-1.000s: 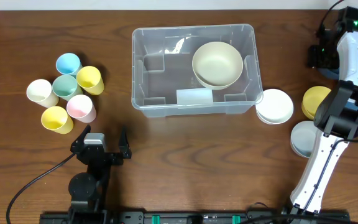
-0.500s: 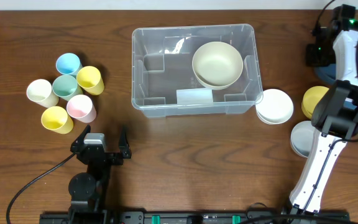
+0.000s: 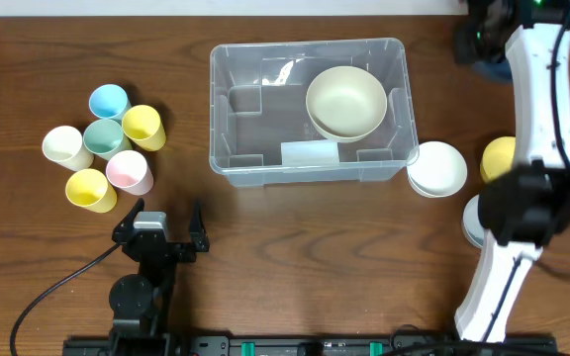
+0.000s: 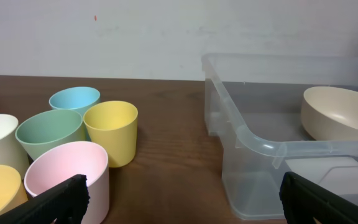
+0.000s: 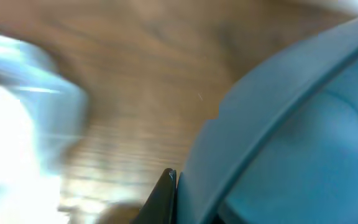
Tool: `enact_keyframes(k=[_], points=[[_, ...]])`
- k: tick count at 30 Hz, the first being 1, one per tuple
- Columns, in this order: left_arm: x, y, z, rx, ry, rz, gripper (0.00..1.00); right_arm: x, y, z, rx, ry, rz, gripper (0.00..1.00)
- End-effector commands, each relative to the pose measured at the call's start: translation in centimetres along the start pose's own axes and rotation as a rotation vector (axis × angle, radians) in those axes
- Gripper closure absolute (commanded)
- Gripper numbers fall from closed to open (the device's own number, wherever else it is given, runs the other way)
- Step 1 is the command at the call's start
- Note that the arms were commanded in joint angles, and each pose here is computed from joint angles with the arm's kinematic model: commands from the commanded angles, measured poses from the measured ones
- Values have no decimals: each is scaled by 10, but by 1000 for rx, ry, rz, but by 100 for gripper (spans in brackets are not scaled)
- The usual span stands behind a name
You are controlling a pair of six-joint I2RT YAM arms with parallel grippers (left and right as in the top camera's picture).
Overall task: Pack container
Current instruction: 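Carry the teal bowl over the bin and lower it onto the cream bowl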
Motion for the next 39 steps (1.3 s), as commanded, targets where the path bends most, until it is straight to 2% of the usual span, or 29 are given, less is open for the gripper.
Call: enact_keyframes(k=[1, 4, 7, 15, 30, 39], points=[[1, 11, 0, -12, 0, 46, 2, -73, -6, 43, -62, -58, -141, 99], [1, 11, 0, -12, 0, 46, 2, -102, 1, 92, -156, -126, -179, 99], [1, 11, 0, -12, 0, 46, 2, -106, 10, 130, -228, -175, -166, 99], [1, 11, 0, -12, 0, 46, 2, -65, 45, 207, -374, -207, 20, 99], [1, 11, 0, -12, 0, 46, 2, 44, 75, 231, -415, -161, 261, 99], [1, 11, 0, -12, 0, 46, 2, 71, 85, 234, -414, -147, 321, 99]])
Point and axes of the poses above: each gripper's point midway between its finger pads, its own x axis out along the fingers, its own z axis along the line the jaws close on, y = z × x, the point moved 10 cm from there along -x, back along the fingers, and after that the axes turned 10 degrees about x, right-handed, at the moved point
